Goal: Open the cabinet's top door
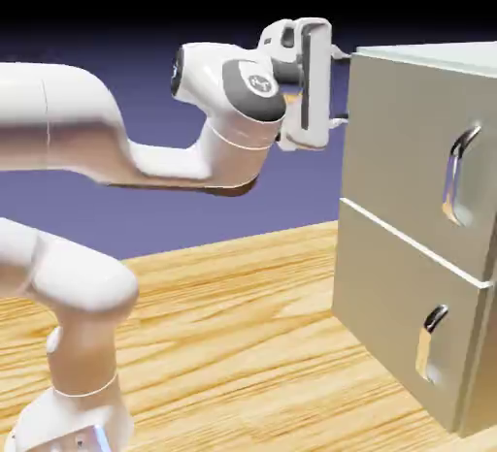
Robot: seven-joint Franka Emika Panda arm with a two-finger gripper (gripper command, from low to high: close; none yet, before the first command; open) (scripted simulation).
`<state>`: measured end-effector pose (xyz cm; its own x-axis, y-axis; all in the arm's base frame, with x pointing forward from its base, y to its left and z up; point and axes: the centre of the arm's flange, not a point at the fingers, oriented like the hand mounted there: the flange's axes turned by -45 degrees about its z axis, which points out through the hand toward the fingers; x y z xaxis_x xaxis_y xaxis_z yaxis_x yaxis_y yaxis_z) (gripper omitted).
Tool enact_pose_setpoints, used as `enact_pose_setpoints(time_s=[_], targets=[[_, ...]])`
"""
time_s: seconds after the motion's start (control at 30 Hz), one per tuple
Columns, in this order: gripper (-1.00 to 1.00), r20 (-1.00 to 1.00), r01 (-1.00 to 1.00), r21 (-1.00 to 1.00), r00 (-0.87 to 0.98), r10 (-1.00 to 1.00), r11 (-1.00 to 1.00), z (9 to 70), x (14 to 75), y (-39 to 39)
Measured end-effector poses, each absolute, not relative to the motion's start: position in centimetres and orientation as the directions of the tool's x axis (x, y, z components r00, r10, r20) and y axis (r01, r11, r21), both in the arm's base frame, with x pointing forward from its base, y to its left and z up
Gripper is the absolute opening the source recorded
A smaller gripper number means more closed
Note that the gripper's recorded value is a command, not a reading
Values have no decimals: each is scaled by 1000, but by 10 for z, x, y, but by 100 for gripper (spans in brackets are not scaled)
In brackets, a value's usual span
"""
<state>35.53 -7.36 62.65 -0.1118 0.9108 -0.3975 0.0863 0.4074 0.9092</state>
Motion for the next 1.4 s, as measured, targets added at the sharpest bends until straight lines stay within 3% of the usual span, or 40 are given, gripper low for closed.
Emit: enact_pose_setpoints(time_s=[0.53, 0.87, 1.07, 1.1, 1.4], targets=[[0, -899, -42, 437, -30, 436, 898, 567, 385, -161], [0, -1000, -49, 6, 0, 6, 999, 490, 422, -209], [0, -1000, -49, 1, 0, 1, 999, 489, 466, -208], [-100, -1000, -49, 0, 0, 0, 999, 489, 472, -207], [-100, -1000, 100, 0, 0, 0, 995, 489, 421, -184]])
